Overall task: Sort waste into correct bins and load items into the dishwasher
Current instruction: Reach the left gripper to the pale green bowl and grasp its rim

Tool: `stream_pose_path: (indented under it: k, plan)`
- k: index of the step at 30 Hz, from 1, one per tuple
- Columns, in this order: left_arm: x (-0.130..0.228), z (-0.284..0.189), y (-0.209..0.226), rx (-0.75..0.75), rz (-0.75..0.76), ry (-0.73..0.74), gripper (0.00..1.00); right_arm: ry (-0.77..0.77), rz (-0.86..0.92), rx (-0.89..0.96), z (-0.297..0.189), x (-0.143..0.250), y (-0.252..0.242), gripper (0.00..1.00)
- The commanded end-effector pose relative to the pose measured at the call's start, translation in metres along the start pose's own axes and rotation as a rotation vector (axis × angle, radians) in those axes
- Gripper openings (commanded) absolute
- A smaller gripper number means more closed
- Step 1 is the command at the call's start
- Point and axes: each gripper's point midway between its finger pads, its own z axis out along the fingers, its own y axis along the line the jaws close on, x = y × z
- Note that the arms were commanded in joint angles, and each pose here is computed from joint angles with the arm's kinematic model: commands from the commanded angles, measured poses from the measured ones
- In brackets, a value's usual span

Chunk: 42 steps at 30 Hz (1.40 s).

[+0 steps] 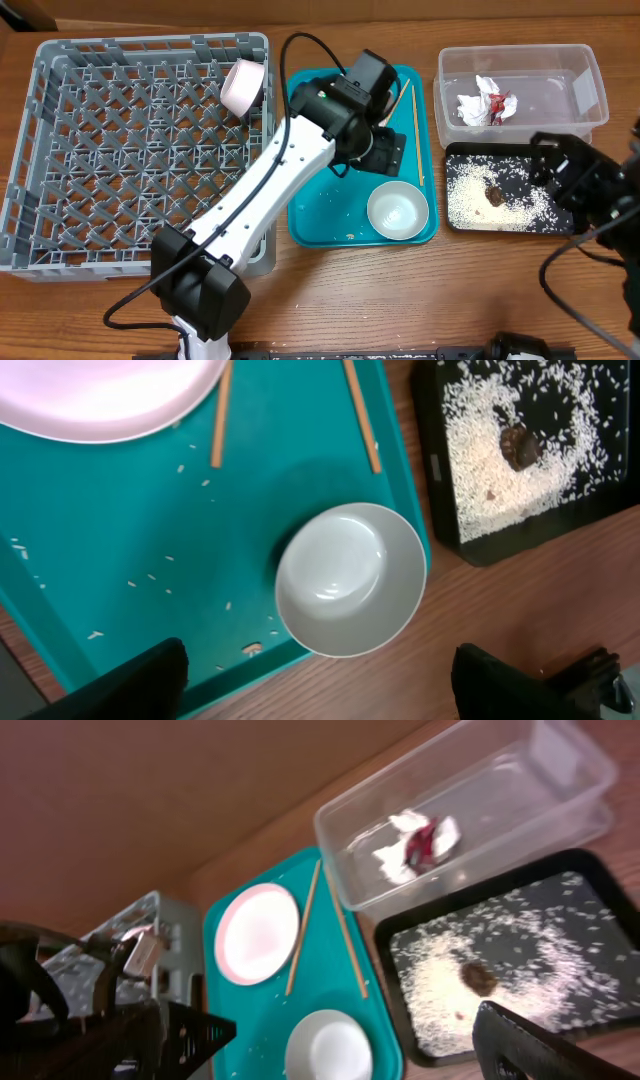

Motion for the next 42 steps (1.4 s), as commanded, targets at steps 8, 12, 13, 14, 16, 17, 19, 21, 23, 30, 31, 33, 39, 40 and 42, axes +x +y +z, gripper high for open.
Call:
stream_pose_path:
  k: [8,12,13,14,16,17,19,21,23,30,31,33,39,40,42]
  plan:
    - [0.007,0.01,-0.009,0.001,-0.013,0.03,0.85,0.011,0.002,0.057,-0.002,0.002,-0.01,1.0]
    - [0.012,0.015,-0.007,-0.01,-0.018,0.055,0.85,0.028,0.006,0.064,0.001,0.003,-0.011,1.0]
    - [0.012,0.017,-0.007,-0.012,-0.018,0.059,0.85,0.031,0.007,0.066,0.002,0.003,-0.012,1.0]
    - [0.012,0.019,-0.007,-0.014,-0.018,0.063,0.85,0.035,0.008,0.068,0.003,0.003,-0.012,1.0]
    - [0.012,0.023,-0.005,-0.025,-0.018,0.065,0.85,0.044,0.01,0.071,0.006,0.004,-0.013,1.0]
    - [0.012,0.025,-0.003,-0.034,-0.018,0.066,0.85,0.048,0.011,0.073,0.008,0.004,-0.014,1.0]
    - [0.011,0.028,0.0,-0.053,-0.019,0.066,0.85,0.057,0.014,0.077,0.011,0.004,-0.015,1.0]
    - [0.011,0.033,0.003,-0.068,-0.02,0.07,0.85,0.068,0.017,0.082,0.015,0.004,-0.016,1.0]
    - [0.011,0.039,0.006,-0.079,-0.022,0.08,0.85,0.08,0.02,0.087,0.019,0.004,-0.017,1.0]
    - [0.02,0.081,0.009,-0.105,-0.053,0.155,0.81,0.142,0.037,0.114,0.04,0.006,-0.024,1.0]
    - [0.021,0.086,0.009,-0.108,-0.057,0.165,0.8,0.15,0.039,0.118,0.043,0.007,-0.025,1.0]
    - [0.025,0.097,0.005,-0.101,-0.066,0.184,0.79,0.173,0.046,0.128,0.05,0.008,-0.028,1.0]
    - [0.031,0.114,0.006,-0.148,-0.074,0.198,0.73,0.241,0.064,0.157,0.073,0.013,-0.037,1.0]
    - [0.031,0.115,0.01,-0.174,-0.085,0.194,0.73,0.252,0.067,0.162,0.076,0.014,-0.039,1.0]
    - [0.031,0.116,0.016,-0.206,-0.087,0.188,0.7,0.276,0.074,0.173,0.084,0.016,-0.042,1.0]
